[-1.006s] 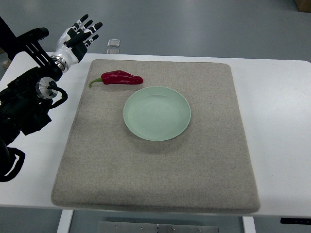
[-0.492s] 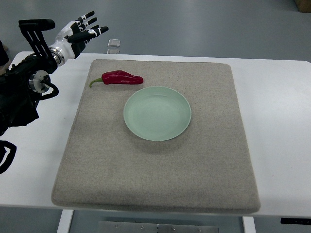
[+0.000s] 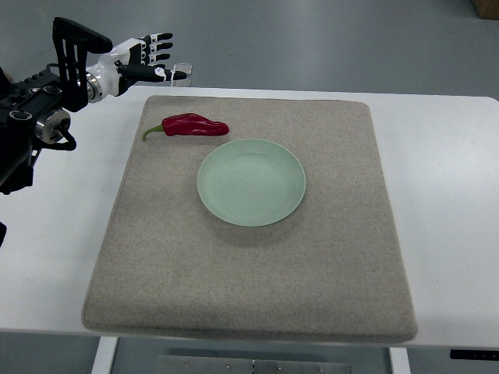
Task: Place red pepper on plate with left hand
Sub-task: 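Swing the left hand over the red pepper, fingers pointing down, then lower the left hand onto the red pepper and close fingers around it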
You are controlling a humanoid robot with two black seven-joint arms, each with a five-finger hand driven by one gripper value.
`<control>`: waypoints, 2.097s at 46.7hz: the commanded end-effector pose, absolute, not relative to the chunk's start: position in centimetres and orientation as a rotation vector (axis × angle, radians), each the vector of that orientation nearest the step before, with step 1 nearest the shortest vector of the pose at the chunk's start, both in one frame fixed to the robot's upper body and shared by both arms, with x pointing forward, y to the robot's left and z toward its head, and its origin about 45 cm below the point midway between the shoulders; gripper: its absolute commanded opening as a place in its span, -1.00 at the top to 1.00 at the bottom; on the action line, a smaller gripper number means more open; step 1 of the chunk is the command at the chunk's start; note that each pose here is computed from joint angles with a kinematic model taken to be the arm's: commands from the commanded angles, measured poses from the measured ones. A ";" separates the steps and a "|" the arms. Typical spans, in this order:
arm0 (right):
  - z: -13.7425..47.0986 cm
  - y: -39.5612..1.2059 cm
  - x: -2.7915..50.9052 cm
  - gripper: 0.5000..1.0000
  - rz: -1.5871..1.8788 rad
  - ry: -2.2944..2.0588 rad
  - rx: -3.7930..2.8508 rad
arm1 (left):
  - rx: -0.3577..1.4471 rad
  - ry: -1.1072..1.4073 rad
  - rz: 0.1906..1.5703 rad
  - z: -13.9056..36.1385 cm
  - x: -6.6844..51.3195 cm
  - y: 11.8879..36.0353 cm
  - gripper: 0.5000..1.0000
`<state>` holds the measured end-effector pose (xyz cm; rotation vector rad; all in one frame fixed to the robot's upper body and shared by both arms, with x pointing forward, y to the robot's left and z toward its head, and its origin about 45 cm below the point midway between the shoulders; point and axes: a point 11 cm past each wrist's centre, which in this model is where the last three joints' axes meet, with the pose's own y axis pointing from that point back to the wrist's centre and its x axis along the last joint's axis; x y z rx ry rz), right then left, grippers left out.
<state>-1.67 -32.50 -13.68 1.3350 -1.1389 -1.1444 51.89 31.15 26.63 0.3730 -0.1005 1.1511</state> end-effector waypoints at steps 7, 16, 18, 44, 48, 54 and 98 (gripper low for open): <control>-13.7 -32.5 -1.7 -0.73 -1.145 -1.139 1.334 | 0.563 -0.295 0.969 27.6 51.8 28.4 -0.93; -13.7 -32.5 -1.7 -0.73 -1.145 -1.139 1.334 | 0.745 -0.457 0.814 27.4 51.2 27.5 -0.93; -13.7 -32.5 -1.7 -0.73 -1.145 -1.139 1.334 | 0.803 -0.494 0.777 27.0 51.0 27.5 -0.93; -13.7 -32.5 -1.7 -0.73 -1.145 -1.139 1.334 | 0.982 -0.685 0.678 26.2 51.0 27.4 -0.90; -13.7 -32.5 -1.7 -0.73 -1.145 -1.139 1.334 | 0.980 -0.677 0.670 26.1 50.9 27.2 -0.91; -13.7 -32.5 -1.7 -0.73 -1.145 -1.139 1.334 | 0.983 -0.673 0.660 25.8 50.9 27.1 -0.91; -13.7 -32.5 -1.6 -0.73 -1.144 -1.139 1.336 | 0.963 -0.692 0.564 24.4 50.1 25.1 -0.93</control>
